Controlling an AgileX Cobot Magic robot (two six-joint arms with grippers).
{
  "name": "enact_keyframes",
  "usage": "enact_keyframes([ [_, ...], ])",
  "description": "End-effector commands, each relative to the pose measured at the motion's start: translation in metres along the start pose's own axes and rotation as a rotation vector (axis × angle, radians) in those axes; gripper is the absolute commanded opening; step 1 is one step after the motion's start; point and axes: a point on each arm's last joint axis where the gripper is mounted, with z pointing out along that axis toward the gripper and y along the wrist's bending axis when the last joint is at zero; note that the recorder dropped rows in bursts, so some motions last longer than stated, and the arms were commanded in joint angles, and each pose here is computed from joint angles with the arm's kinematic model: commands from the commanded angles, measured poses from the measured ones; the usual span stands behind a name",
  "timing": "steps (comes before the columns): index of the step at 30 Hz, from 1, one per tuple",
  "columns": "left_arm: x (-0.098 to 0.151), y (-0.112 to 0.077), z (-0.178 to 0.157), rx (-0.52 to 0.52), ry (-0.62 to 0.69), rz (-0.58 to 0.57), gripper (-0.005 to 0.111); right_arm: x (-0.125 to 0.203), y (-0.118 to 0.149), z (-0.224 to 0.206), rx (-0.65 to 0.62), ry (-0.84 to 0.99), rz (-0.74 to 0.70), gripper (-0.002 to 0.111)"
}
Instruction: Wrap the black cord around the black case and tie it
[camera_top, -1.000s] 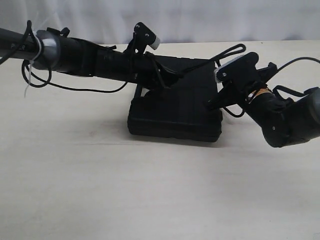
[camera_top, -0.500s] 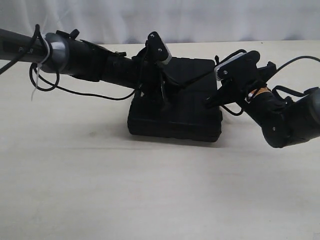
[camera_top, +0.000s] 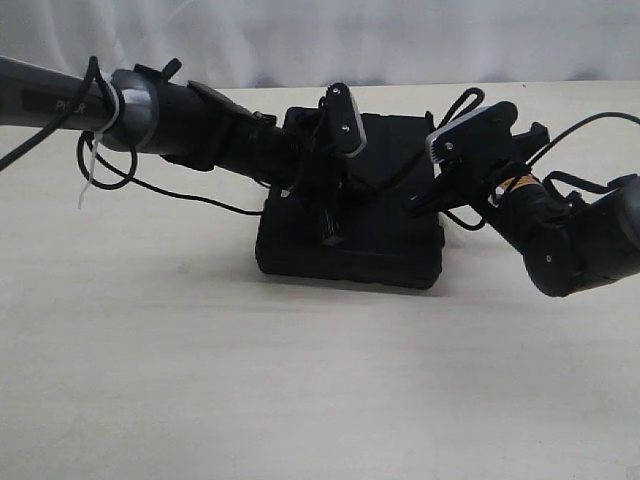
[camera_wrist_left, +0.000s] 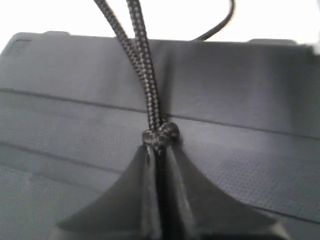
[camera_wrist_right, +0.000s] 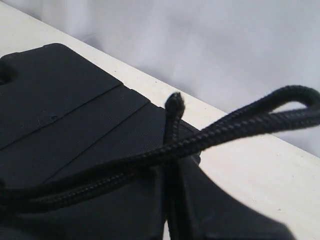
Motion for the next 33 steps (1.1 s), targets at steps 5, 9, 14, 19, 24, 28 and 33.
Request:
enact_keyframes([
  [5,-0.001,0.003,0.001,-0.040,0.026,0.055,0.042,-0.004,-0.001,-0.002,0.002,-0.025,0.004,0.004],
  [9,-0.005,0.007,0.000,-0.065,0.018,0.045,0.054,-0.004,-0.001,-0.002,0.002,-0.025,0.004,0.004],
  [14,-0.021,0.007,-0.012,-0.048,-0.035,0.054,0.055,-0.004,-0.001,-0.002,0.003,-0.027,0.004,0.004],
  [19,-0.033,0.008,-0.022,-0.049,-0.062,0.037,0.055,-0.004,-0.001,-0.002,0.003,-0.027,0.004,0.004],
  [24,-0.032,0.010,-0.026,-0.033,-0.061,0.036,0.055,-0.004,-0.001,-0.002,0.003,-0.027,0.004,0.004],
  [28,-0.035,0.018,-0.027,-0.112,-0.106,-0.052,0.055,-0.004,-0.001,-0.002,0.003,-0.027,0.004,0.004],
  [33,-0.046,0.036,-0.025,-0.190,-0.216,-0.221,0.038,-0.004,-0.001,-0.002,0.003,-0.027,0.004,0.004],
])
